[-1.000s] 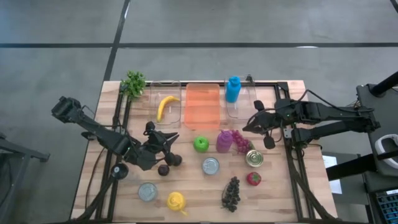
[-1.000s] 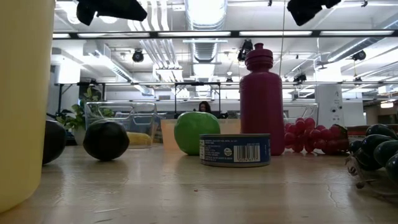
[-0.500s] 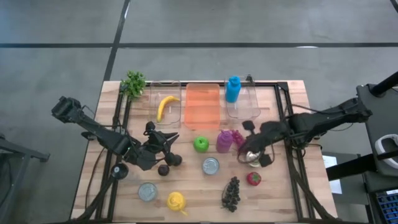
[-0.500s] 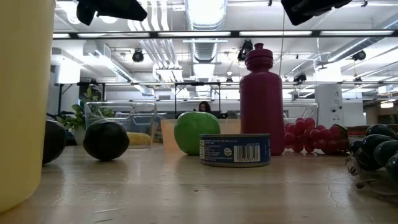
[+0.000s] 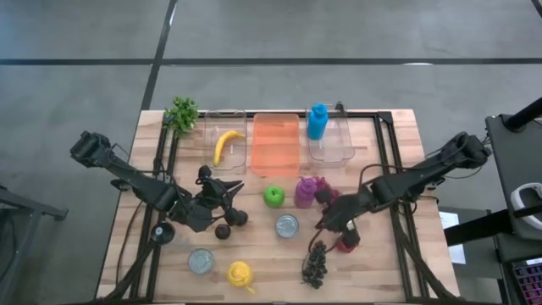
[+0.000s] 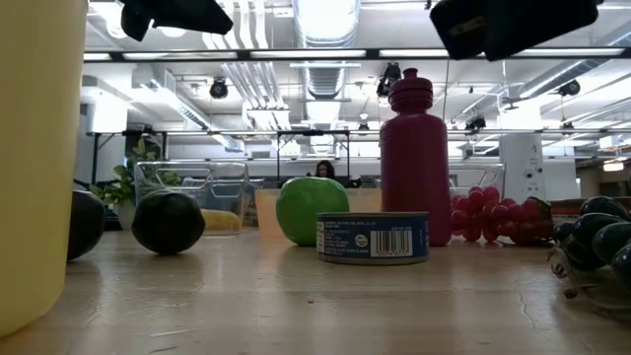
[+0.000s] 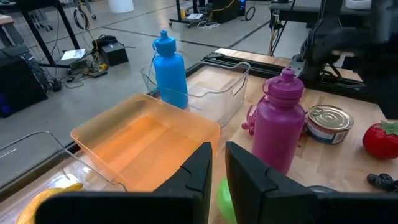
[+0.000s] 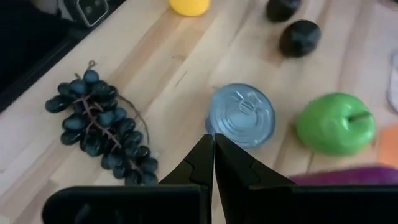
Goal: Pick & Place Food Item
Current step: Put the blue tuna can into the orange bin
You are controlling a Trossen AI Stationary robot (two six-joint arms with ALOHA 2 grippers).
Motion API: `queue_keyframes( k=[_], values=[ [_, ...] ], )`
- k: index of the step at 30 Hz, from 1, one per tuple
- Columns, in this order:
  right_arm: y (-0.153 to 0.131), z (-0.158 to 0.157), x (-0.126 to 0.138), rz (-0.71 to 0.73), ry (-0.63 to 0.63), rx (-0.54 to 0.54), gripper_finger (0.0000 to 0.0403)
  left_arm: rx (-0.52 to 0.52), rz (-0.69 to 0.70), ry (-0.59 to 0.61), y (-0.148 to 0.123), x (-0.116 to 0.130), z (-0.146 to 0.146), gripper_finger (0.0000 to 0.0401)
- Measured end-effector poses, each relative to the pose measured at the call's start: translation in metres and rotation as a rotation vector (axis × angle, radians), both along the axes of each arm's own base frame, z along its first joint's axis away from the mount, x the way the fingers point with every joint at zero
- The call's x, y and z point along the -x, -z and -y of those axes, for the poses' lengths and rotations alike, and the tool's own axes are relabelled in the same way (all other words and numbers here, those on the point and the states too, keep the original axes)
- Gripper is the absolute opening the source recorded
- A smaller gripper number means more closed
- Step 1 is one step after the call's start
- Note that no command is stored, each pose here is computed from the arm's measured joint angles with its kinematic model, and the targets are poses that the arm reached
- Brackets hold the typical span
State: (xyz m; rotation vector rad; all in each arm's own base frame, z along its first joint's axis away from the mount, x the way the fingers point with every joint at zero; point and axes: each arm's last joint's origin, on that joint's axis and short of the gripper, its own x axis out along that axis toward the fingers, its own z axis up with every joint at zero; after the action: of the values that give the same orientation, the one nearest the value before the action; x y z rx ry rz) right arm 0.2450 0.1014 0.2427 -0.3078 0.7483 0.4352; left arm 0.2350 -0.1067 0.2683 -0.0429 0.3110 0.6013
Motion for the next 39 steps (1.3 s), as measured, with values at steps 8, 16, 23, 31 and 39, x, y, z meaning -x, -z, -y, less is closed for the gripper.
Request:
queue_keyframes(
  k=[8,16,23,31,39],
  values=[
    [0.033,-0.007,-0.02,-0.067,-0.042,0.072,0.0008,0.0,0.0,0.0,0.0,0.0,0.0,0.0047],
    [0.059,-0.013,-0.035,-0.109,-0.104,0.144,0.0008,0.0,0.0,0.0,0.0,0.0,0.0,0.0047],
    [0.07,-0.02,-0.052,-0.128,-0.144,0.185,0.0008,-0.001,-0.001,-0.001,0.0,0.0,0.0,0.0047],
    [0.073,-0.026,-0.066,-0.119,-0.174,0.216,0.0008,-0.003,-0.002,-0.001,0.0,0.0,0.0,0.0047],
    [0.073,-0.018,-0.07,-0.119,-0.151,0.221,0.0008,-0.003,-0.003,-0.001,0.0,0.0,0.0,0.0047]
  ],
)
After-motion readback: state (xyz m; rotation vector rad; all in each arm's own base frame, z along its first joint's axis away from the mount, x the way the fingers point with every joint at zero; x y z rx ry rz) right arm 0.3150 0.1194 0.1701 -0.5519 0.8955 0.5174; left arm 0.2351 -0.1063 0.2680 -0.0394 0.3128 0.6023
